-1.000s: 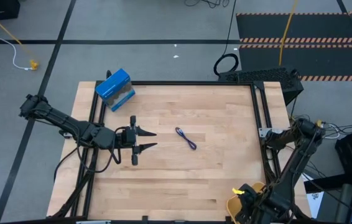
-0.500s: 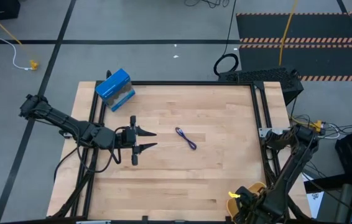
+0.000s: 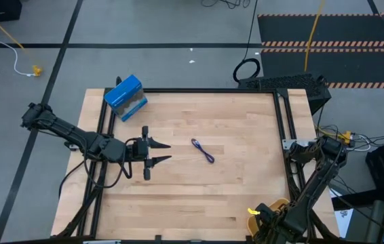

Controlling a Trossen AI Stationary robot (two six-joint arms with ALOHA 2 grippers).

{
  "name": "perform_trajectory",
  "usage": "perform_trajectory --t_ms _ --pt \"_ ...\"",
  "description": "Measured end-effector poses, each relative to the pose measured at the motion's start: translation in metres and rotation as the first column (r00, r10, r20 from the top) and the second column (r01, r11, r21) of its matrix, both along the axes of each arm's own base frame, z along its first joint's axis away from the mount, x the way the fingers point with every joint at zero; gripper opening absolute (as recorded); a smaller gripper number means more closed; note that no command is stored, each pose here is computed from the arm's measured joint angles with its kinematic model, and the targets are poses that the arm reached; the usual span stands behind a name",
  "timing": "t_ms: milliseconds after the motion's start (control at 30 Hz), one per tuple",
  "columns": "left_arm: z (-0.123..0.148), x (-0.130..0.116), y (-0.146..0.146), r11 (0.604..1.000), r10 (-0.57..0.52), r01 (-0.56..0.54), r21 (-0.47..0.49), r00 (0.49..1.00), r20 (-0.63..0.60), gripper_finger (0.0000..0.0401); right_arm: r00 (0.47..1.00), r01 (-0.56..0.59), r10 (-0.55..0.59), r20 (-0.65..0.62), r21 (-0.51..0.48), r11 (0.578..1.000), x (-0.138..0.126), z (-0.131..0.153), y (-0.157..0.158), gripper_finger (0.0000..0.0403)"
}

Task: Pick and place USB-C Cables
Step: Put the black charger cable into the yellow bin, then put the blue charger cable into the yellow bin

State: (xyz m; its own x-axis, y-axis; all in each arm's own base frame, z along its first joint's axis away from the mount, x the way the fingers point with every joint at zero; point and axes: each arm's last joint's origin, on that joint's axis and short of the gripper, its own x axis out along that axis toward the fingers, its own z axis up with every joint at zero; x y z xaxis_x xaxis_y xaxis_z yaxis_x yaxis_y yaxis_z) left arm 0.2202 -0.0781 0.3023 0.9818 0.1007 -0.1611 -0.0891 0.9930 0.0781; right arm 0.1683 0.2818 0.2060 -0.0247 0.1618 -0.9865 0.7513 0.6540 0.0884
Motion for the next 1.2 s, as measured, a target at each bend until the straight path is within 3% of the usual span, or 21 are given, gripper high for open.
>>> perform_trajectory --t_ms 567,933,1200 --pt "0.000 0.000 0.000 1.000 0.001 -0.001 -0.004 1.000 0.000 0.0161 0.999 -0.025 0.024 0.030 0.047 0.999 0.001 0.001 0.000 0.0144" --pt "0.002 0.000 0.000 1.000 0.001 -0.001 -0.014 1.000 0.024 0.0161 0.999 -0.012 0.009 0.045 0.069 0.998 -0.001 0.018 -0.010 0.0146" --pt "0.002 0.000 0.000 1.000 0.001 -0.001 -0.014 1.000 0.024 0.0161 0.998 -0.025 0.017 0.062 0.129 0.991 -0.008 0.050 -0.030 0.0146"
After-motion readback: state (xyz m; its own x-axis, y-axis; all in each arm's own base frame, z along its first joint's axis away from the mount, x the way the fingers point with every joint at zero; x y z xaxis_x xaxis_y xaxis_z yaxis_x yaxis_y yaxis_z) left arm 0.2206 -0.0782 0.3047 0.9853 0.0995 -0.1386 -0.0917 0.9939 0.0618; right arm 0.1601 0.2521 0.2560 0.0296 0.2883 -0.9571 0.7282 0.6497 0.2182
